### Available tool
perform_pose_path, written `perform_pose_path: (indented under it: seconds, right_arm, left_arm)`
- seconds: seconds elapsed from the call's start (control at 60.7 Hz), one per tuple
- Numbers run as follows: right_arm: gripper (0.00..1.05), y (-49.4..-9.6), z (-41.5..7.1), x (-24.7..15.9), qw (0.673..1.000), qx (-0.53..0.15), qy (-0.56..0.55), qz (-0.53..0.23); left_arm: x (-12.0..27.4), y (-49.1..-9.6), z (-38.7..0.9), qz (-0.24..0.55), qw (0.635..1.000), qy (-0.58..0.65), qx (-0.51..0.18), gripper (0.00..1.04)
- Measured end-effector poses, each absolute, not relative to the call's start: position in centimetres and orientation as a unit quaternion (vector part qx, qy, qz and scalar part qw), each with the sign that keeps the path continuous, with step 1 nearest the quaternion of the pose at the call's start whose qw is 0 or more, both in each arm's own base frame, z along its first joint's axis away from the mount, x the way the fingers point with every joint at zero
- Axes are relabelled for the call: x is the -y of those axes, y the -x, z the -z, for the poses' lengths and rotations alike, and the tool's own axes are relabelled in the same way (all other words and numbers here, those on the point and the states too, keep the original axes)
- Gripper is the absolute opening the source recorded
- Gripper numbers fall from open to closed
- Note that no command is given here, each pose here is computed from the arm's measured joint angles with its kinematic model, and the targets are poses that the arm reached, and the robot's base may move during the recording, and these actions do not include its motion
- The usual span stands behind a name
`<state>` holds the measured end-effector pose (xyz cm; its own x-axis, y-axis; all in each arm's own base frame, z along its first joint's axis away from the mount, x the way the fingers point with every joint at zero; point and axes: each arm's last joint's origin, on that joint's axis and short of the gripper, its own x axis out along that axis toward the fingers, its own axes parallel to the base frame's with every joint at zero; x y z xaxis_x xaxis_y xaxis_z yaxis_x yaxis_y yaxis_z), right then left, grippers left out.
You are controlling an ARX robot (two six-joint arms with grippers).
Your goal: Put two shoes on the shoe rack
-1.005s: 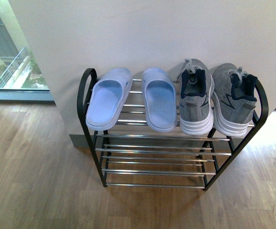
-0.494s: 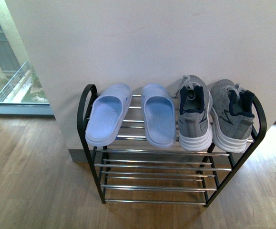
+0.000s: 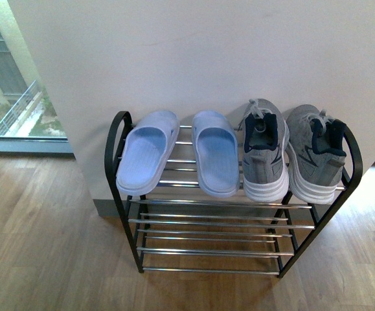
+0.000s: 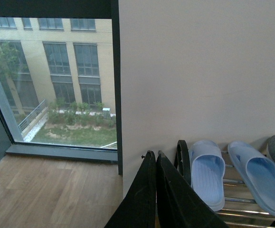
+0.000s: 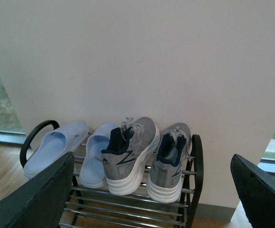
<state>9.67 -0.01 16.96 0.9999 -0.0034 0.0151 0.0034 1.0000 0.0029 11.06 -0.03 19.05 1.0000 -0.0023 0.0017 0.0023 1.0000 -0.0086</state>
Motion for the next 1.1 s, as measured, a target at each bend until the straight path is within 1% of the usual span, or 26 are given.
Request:
perform_pose_path:
  seconds: [0.181, 0.264, 0.395, 0.642, 1.071, 1.104]
  right_arm:
    - [0.95, -9.7, -17.0, 0.0, 1.0, 0.008, -0.001, 0.002]
    - [0.95, -9.7, -17.0, 0.0, 1.0, 0.008, -0.001, 0.002]
    - [0.95, -9.7, -17.0, 0.0, 1.0, 0.008, -0.001, 0.002]
    - [0.95, -9.7, -17.0, 0.0, 1.0, 0.008, -0.001, 0.002]
    - [0.95, -9.7, -17.0, 0.0, 1.0, 0.008, -0.001, 0.001]
    - [0.95, -9.7, -17.0, 0.0, 1.0, 0.008, -0.001, 0.001]
  left_arm:
    - [0.0, -10.7, -18.4, 0.001, 1.0, 0.004, 0.001, 0.01]
    - [0.0, -10.1, -17.8, 0.001, 1.0, 0.004, -0.013, 0.01]
    - [0.0, -9.8, -17.9, 0.0, 1.0, 0.004, 0.001, 0.01]
    - [0.0, -9.8, -16.7, 0.001, 1.0, 0.004, -0.003, 0.01]
    - [0.0, -9.8, -16.7, 0.001, 1.0, 0.004, -0.001, 0.01]
    - [0.0, -9.8, -16.7, 0.001, 1.0, 0.004, -0.001, 0.04]
